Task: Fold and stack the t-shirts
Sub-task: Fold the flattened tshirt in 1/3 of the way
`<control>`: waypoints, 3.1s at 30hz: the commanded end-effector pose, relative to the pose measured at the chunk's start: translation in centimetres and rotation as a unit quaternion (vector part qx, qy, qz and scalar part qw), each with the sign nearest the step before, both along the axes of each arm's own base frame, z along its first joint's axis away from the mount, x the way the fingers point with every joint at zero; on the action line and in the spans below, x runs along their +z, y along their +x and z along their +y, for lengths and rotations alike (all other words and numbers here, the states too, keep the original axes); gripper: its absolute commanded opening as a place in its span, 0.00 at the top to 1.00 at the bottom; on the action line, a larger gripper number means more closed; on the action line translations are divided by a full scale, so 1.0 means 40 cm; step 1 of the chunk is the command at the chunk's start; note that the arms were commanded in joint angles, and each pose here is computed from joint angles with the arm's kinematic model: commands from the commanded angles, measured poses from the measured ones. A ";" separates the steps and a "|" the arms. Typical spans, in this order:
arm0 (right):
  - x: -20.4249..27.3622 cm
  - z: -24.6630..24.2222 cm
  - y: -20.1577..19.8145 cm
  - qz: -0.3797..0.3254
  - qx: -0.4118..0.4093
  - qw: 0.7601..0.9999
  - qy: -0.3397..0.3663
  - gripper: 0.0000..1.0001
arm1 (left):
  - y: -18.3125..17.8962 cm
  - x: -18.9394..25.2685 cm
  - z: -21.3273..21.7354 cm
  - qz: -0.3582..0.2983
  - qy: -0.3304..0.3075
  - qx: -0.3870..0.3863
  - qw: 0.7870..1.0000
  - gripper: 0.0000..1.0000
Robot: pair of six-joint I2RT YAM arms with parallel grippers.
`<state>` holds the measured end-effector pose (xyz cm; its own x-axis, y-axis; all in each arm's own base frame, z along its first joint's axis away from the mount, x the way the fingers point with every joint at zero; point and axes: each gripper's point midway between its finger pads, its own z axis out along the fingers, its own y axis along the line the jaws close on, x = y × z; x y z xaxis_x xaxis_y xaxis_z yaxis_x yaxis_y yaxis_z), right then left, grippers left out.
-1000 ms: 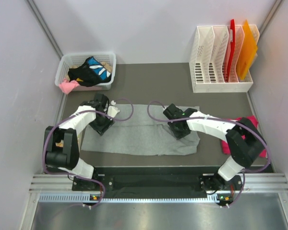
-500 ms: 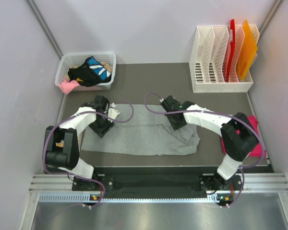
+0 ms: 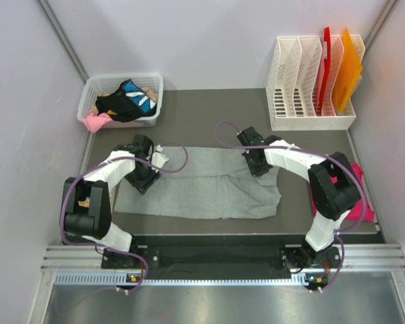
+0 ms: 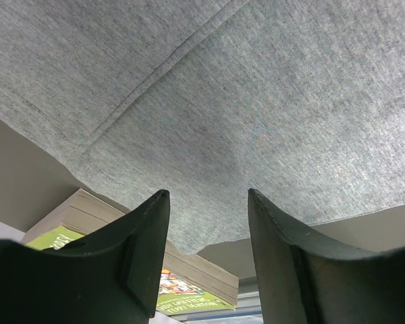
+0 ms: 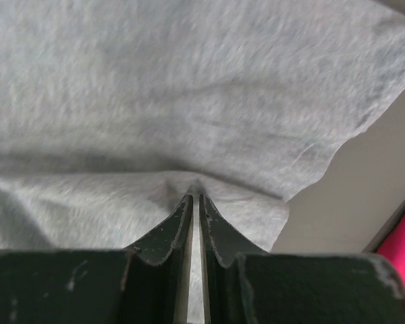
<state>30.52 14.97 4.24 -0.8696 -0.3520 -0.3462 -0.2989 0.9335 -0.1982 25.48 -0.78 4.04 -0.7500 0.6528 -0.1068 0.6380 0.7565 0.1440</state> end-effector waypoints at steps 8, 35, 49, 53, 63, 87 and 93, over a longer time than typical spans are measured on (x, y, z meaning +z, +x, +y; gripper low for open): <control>0.020 0.040 0.193 -0.035 -0.034 0.997 0.053 0.77 | 0.009 0.001 -0.015 -0.003 -0.014 0.010 1.000 0.45; 0.061 0.092 -0.149 0.013 0.012 0.991 0.136 0.60 | 0.023 0.006 -0.023 -0.001 -0.020 0.017 1.000 0.48; 0.038 0.068 0.024 -0.016 -0.010 0.995 0.101 0.61 | 0.012 -0.001 -0.013 0.003 -0.011 0.012 1.000 0.48; 0.035 0.050 0.071 -0.021 -0.020 0.995 0.099 0.62 | 0.009 -0.006 -0.011 0.004 -0.009 0.012 1.000 0.48; 0.035 0.029 0.182 -0.035 -0.051 0.992 0.111 0.63 | 0.009 -0.009 -0.007 0.006 -0.005 0.010 1.000 0.48; 0.130 0.008 -0.006 -0.005 -0.119 0.971 0.207 0.62 | 0.000 -0.004 -0.013 0.010 -0.013 0.015 1.000 0.50; 0.059 0.018 -0.014 0.014 -0.131 0.967 0.219 0.62 | -0.003 -0.001 -0.010 0.011 -0.010 0.012 1.000 0.56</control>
